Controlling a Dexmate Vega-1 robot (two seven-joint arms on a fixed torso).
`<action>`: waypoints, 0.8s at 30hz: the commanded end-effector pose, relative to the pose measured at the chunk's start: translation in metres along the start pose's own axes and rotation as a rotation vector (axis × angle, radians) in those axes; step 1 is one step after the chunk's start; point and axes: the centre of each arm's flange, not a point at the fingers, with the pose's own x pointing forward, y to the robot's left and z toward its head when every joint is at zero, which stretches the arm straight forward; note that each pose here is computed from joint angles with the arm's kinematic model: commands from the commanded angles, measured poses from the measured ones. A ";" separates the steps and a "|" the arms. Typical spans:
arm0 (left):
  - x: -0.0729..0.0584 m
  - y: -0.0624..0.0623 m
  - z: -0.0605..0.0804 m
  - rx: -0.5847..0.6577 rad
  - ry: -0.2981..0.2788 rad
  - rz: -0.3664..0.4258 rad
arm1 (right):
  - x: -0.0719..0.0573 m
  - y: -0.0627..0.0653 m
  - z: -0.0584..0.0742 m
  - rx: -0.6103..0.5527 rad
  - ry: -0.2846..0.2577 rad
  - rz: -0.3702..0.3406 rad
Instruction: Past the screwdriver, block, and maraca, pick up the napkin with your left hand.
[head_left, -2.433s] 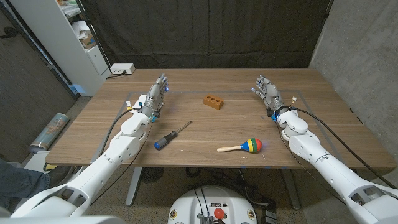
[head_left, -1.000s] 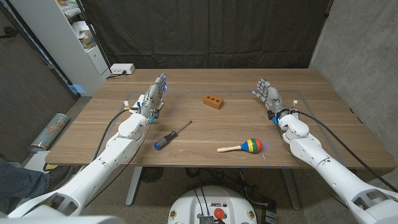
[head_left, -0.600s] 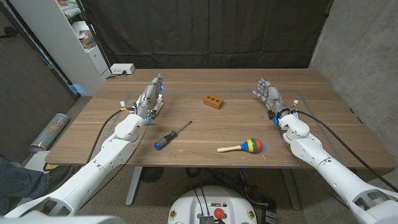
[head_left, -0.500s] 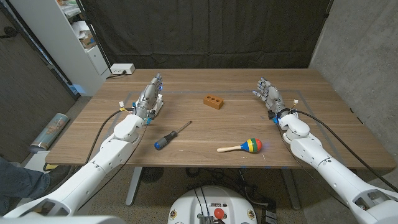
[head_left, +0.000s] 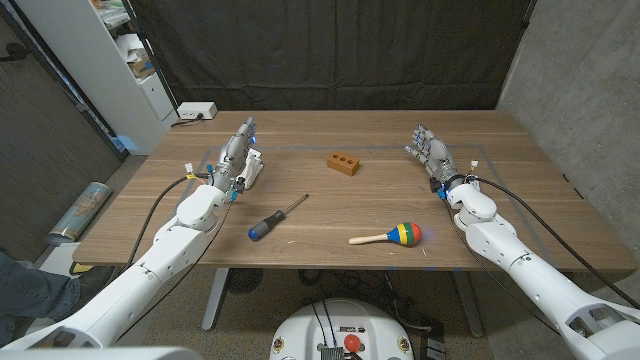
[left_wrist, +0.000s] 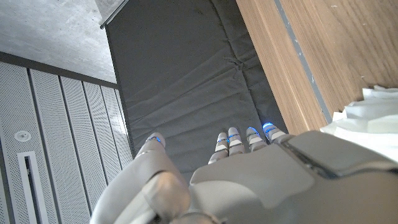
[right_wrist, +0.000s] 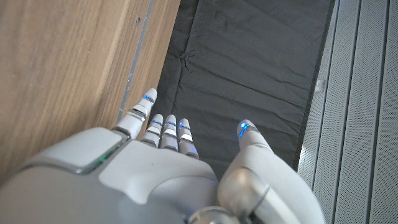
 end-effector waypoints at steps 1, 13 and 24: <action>-0.008 0.005 0.010 0.047 -0.019 0.021 | -0.001 -0.002 0.000 0.005 -0.010 -0.002; -0.027 0.016 0.013 0.094 -0.021 0.060 | -0.001 0.000 0.000 0.020 -0.017 0.007; -0.041 0.026 0.018 0.131 -0.014 0.093 | 0.000 0.000 0.001 0.011 -0.016 0.010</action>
